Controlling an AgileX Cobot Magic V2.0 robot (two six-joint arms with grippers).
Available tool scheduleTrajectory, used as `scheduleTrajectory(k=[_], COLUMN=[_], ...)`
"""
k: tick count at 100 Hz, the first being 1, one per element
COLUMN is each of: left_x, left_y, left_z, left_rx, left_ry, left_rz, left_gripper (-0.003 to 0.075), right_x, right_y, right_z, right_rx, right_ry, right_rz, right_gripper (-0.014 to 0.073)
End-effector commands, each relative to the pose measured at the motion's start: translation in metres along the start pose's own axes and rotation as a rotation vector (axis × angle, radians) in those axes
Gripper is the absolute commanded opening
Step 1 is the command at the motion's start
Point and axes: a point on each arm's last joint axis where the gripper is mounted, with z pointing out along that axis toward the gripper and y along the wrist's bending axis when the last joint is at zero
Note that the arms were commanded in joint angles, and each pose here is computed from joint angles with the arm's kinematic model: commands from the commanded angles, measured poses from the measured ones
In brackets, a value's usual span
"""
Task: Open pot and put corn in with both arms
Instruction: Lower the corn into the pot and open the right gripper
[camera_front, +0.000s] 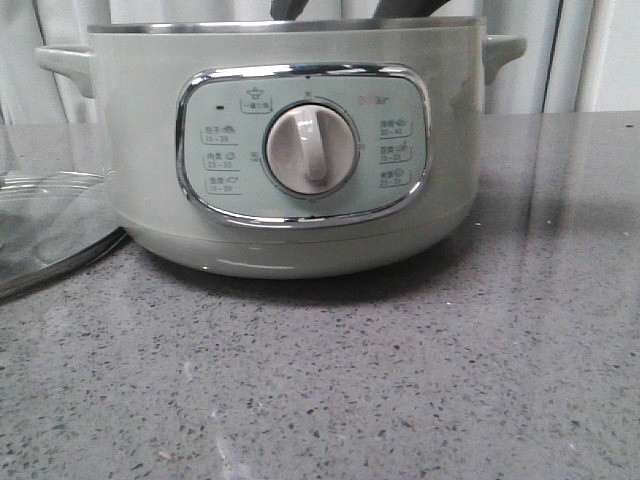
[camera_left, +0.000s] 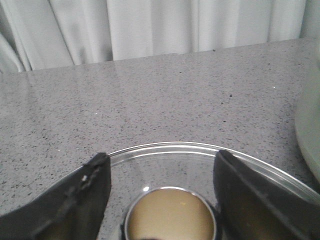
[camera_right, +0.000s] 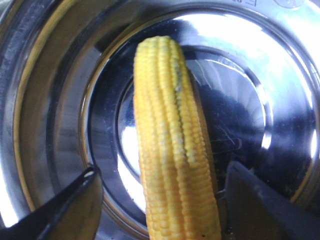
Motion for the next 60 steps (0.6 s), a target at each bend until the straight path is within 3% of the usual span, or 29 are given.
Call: scheduleTrajectory(k=[1, 11, 19, 42, 49, 60], left_x=[-0.020, -0.027, -0.036, -0.076, -0.083, -0.092], left_y=[0.001, 0.001, 0.002, 0.007, 0.008, 0.009], left_z=[0.000, -0.004, -0.011, -0.052, -0.066, -0.089], left_rx=[-0.020, -0.020, -0.020, -0.013, -0.003, 0.017], left_ry=[-0.129, -0.162, -0.210, -0.418, -0.441, -0.467], left_rz=[-0.025, -0.030, -0.036, -0.068, -0.077, -0.091], left_gripper=[0.0408, 0.0408, 0.0407, 0.0388, 0.0322, 0.0140], right_x=[-0.010, -0.010, -0.008, 0.005, 0.008, 0.015], right_y=[0.010, 0.013, 0.016, 0.020, 0.021, 0.022], right_z=[-0.031, -0.043, -0.060, -0.111, -0.125, -0.141], right_rx=[-0.023, -0.026, -0.014, 0.074, 0.093, 0.126], right_ry=[-0.129, -0.170, -0.209, -0.308, -0.343, -0.399], right_rz=[-0.027, -0.035, -0.055, -0.140, -0.157, -0.194], right_gripper=[0.0450, 0.0442, 0.0381, -0.0057, -0.0062, -0.0062])
